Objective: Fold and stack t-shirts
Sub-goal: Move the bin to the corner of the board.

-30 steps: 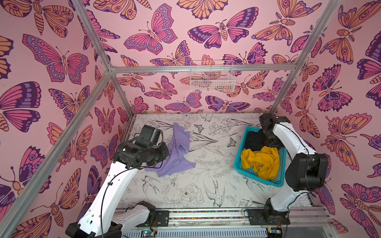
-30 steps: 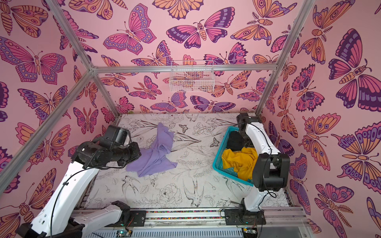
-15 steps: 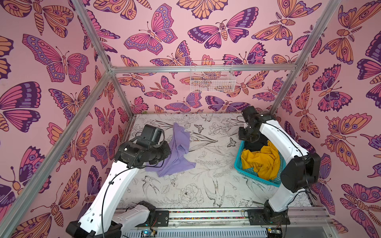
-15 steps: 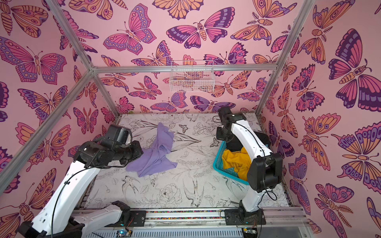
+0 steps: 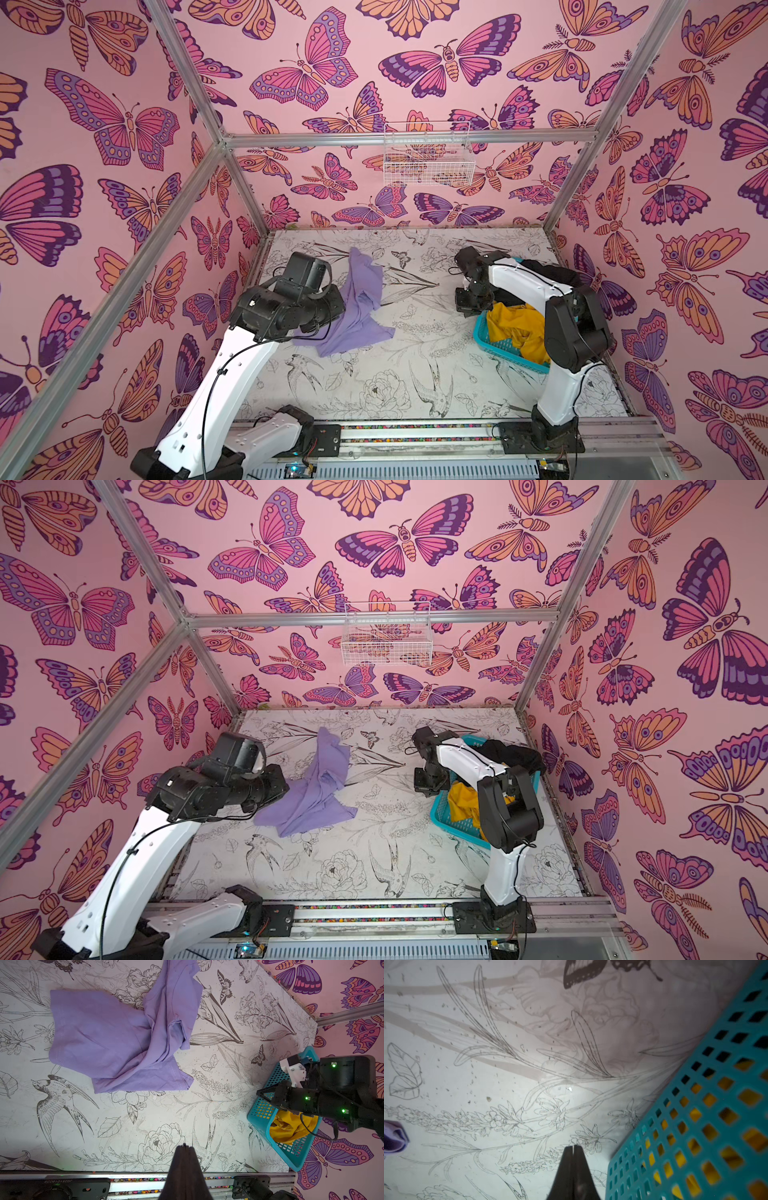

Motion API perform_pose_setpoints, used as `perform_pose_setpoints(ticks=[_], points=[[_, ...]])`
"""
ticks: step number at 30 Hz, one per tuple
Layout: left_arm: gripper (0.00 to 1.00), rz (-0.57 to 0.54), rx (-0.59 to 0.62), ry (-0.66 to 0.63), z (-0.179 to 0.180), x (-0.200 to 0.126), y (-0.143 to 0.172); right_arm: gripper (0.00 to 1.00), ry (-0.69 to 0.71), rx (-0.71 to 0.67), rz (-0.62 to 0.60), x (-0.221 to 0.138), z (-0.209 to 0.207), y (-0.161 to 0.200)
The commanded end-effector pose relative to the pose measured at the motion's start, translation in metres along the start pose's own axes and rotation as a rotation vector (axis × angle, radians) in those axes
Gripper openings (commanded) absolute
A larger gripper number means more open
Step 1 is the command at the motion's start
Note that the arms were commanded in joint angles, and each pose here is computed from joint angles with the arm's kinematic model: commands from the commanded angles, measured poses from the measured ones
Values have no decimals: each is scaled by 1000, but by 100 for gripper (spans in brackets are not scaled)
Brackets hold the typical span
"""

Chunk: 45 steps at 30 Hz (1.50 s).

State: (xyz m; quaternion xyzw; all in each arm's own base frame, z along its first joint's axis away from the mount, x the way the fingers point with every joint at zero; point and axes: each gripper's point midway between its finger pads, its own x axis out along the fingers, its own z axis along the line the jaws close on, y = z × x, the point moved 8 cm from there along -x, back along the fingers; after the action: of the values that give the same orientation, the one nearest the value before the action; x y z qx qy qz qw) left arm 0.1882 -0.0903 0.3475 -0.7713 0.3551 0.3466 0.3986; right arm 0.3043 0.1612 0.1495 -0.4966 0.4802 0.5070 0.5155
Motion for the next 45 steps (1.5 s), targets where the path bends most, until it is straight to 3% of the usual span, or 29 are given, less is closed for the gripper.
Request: perform_pose_setpoints(ticks=[1, 8, 13, 18, 22, 27, 30, 33, 38, 45], points=[[0, -2, -1, -21, 2, 4, 0, 0, 190, 12, -24, -28, -35, 37], [0, 24, -12, -27, 2, 14, 2, 0, 636, 69, -82, -59, -100, 79], [0, 15, -15, -18, 4, 9, 5, 0, 622, 129, -127, -65, -106, 73], [0, 3, -25, -18, 8, 7, 8, 0, 656, 100, -123, -66, -103, 62], [0, 0, -22, -14, 5, 6, 6, 0, 443, 102, -157, -81, -83, 55], [0, -12, -11, -19, 0, 6, 2, 0, 276, 78, -227, -114, -58, 47], [0, 3, -4, -23, -2, 10, 3, 0, 111, 54, -193, -100, -39, 41], [0, 12, 0, -23, -2, 11, 6, 0, 40, 44, -148, -72, -29, 36], [0, 0, 1, -27, 3, 4, 10, 0, 138, 31, -51, -15, -42, 24], [0, -18, -23, -30, 10, -1, 14, 0, 510, 129, -40, -9, -124, 21]])
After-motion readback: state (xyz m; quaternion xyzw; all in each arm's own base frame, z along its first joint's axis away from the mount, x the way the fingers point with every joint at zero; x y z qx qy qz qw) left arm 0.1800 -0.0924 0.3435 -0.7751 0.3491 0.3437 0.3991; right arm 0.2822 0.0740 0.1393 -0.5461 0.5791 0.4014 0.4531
